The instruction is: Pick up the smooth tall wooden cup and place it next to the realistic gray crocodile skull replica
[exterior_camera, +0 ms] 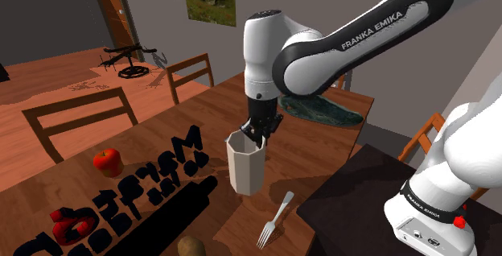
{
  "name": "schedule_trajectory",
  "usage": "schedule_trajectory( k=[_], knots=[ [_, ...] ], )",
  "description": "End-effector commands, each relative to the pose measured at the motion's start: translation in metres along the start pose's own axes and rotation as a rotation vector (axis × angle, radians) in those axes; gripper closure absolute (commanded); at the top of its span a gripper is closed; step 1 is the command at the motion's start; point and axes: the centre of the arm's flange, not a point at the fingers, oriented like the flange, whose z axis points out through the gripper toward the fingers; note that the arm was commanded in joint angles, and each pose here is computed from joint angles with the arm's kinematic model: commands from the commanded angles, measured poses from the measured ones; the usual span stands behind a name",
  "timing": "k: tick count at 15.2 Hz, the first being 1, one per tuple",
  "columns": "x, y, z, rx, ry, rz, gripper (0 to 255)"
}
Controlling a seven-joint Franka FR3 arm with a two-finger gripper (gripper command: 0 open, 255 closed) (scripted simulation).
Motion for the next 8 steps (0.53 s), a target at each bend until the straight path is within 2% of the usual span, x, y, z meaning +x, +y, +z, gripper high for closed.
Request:
schedule_trajectory(
  k=[1, 8],
  knots=[
    [-0.002, 0.0, -0.011, 0.0, 0.0, 0.0, 255],
    [-0.002, 0.001, -0.048, 0.0, 0.0, 0.0, 255]
  ],
)
